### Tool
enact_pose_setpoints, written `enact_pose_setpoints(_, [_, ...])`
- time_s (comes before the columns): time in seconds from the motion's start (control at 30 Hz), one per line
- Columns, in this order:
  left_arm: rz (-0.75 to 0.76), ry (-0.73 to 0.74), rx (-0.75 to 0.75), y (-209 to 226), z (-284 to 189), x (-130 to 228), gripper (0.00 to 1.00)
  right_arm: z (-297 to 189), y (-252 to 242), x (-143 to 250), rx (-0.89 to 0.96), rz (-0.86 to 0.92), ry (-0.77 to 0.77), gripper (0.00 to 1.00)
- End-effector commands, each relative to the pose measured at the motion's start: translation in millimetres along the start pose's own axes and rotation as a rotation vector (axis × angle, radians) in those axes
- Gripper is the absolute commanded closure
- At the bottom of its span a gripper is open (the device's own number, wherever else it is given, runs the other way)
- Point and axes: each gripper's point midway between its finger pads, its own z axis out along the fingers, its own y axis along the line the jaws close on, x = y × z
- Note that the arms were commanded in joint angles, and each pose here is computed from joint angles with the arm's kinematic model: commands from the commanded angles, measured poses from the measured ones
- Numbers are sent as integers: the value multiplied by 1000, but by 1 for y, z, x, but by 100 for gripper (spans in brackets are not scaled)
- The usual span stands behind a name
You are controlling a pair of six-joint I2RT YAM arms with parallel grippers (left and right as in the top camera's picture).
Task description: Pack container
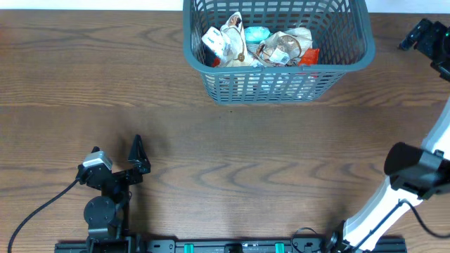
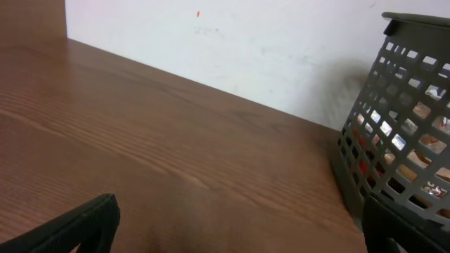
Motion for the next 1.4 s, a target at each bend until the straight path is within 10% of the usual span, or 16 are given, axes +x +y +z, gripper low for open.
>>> enact_pose_setpoints(0.0, [29, 48, -30, 8, 1, 17, 1, -57, 20, 17, -64, -54, -97, 1])
enact_pose_setpoints(0.73, [29, 48, -30, 8, 1, 17, 1, -159, 26, 95, -275, -146, -726, 1])
enact_pose_setpoints(1.37, [29, 48, -30, 8, 1, 17, 1, -100, 25, 167, -620, -162, -1145, 1])
